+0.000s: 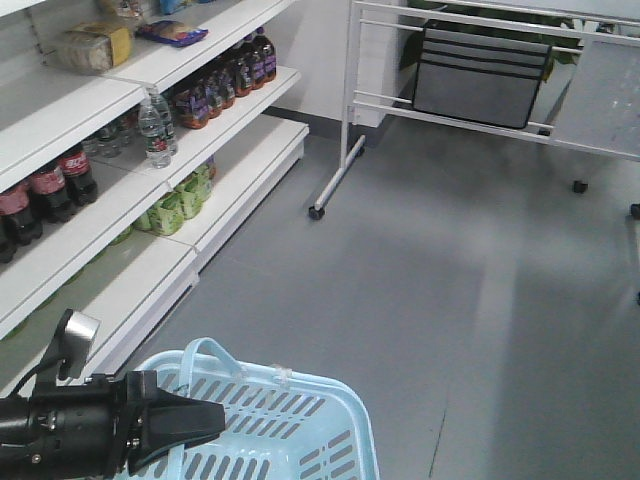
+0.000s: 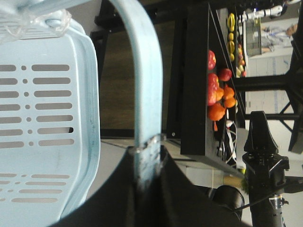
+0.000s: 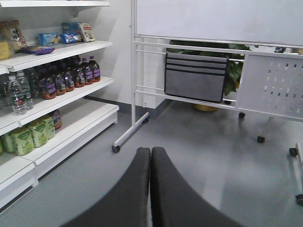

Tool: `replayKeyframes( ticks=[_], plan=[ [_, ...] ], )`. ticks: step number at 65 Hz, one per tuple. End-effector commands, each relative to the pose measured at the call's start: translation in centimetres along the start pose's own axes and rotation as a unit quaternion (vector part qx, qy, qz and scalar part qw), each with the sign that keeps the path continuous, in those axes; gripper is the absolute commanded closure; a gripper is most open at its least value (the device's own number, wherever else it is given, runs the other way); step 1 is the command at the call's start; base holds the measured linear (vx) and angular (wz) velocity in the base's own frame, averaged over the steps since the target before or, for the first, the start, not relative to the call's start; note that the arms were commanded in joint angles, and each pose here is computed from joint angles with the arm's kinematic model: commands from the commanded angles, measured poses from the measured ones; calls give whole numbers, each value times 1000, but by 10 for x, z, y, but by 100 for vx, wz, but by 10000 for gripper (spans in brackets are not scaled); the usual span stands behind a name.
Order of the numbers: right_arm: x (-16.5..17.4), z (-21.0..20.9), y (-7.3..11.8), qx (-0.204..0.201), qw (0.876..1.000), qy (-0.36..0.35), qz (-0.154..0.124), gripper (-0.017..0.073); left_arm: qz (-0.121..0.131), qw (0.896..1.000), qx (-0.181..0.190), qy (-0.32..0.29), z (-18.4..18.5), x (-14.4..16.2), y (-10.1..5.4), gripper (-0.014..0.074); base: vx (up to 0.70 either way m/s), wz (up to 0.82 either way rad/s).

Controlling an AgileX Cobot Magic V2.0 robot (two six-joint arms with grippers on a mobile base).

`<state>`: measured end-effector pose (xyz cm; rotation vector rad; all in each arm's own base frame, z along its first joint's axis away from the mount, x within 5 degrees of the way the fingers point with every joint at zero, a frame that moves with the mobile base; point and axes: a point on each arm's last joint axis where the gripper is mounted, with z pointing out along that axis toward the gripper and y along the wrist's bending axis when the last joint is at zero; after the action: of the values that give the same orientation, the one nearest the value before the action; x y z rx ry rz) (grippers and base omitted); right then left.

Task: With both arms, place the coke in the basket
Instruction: 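Turn the base away from the shelf while holding the basket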

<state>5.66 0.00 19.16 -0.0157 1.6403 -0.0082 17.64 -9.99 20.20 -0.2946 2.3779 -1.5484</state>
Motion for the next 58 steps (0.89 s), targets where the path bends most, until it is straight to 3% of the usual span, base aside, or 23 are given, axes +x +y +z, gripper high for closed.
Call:
replayKeyframes(
  ticks=[1,58],
  plan=[
    [-4,-1,0,-1,999,-40,-4,569,-5,998,64,-16,-3,-4,-19,600,-5,-36],
    [-4,-1,0,-1,999,-40,-4,569,-5,998,64,-15,-3,-4,-19,600,-1,-34]
  ],
)
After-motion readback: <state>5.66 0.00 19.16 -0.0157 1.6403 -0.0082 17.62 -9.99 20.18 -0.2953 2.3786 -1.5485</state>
